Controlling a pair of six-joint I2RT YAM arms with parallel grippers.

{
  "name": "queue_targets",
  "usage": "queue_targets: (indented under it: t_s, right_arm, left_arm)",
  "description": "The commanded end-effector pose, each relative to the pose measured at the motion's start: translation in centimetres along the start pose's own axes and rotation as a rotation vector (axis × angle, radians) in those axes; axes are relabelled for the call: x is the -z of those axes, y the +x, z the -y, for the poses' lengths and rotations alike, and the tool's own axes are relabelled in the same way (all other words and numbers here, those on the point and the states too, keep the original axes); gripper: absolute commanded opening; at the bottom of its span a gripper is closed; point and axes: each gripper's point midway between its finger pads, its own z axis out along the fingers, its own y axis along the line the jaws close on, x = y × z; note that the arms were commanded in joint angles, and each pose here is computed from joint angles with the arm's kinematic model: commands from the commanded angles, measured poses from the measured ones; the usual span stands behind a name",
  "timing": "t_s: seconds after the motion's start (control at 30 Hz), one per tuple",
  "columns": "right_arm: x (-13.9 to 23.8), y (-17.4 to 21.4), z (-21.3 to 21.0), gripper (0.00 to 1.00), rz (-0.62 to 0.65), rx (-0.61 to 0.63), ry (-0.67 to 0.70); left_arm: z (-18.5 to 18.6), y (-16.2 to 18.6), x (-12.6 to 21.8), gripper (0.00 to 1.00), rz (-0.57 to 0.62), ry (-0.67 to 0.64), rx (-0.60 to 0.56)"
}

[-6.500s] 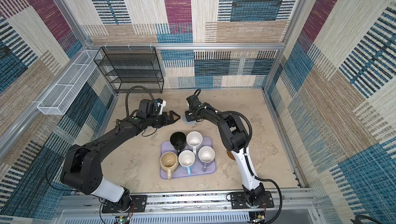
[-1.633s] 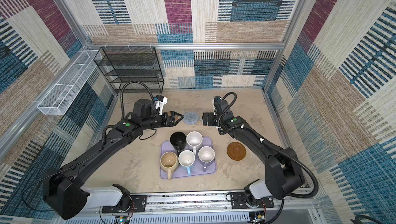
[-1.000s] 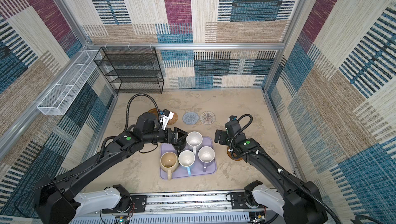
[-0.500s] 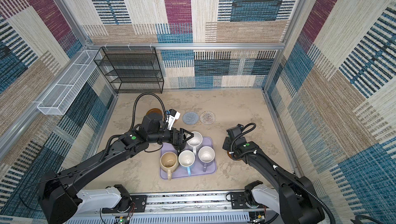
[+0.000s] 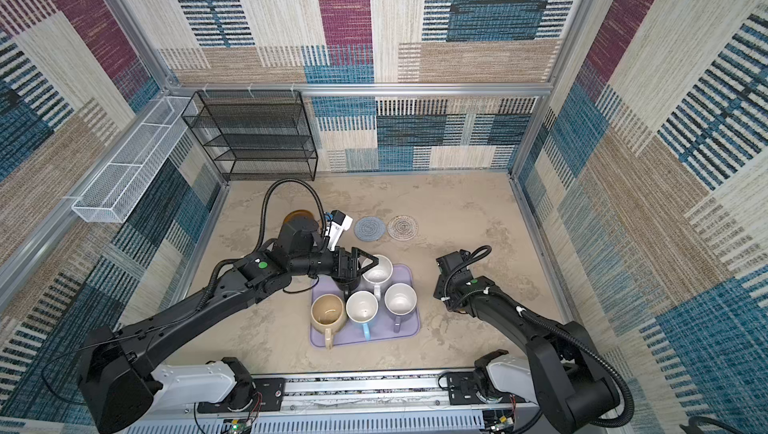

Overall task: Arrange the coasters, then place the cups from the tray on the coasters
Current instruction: 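Lower the right gripper onto the large brown coaster while the left gripper nears the tray, then slide the large brown coaster with the right gripper beside the multicolour coaster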

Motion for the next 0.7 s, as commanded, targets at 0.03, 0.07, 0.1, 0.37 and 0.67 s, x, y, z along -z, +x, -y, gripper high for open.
queue_targets:
  t_s: [0.03,0.07,0.1,0.37,0.67]
  right_arm:
    - [-0.4,0.0,-0.4,0.51,-0.010,-0.002,-0.015]
    - [-0.4,0.0,-0.7,0.50,-0.013,0.003,-0.024]
    - [-0.5,-0.1,-0.9,0.48,-0.014,0.006,-0.028]
    - [-0.9,-0.8,-1.6,0.46,-0.012,0.023,-0.035]
    - [-2.5,-2.1,-2.4,0.45,-0.015,0.029,-0.057]
  left_arm:
    - [0.6,-0.7,0.1,1.00,0.025,0.019,-0.025]
    - [0.5,-0.7,0.1,1.00,0.025,0.015,-0.025]
    - [0.4,-0.7,0.2,1.00,0.028,0.012,-0.026]
    - [-0.5,-1.4,0.5,1.00,0.086,-0.040,-0.031]
    - [-0.1,-2.4,1.1,1.00,0.104,-0.057,-0.062]
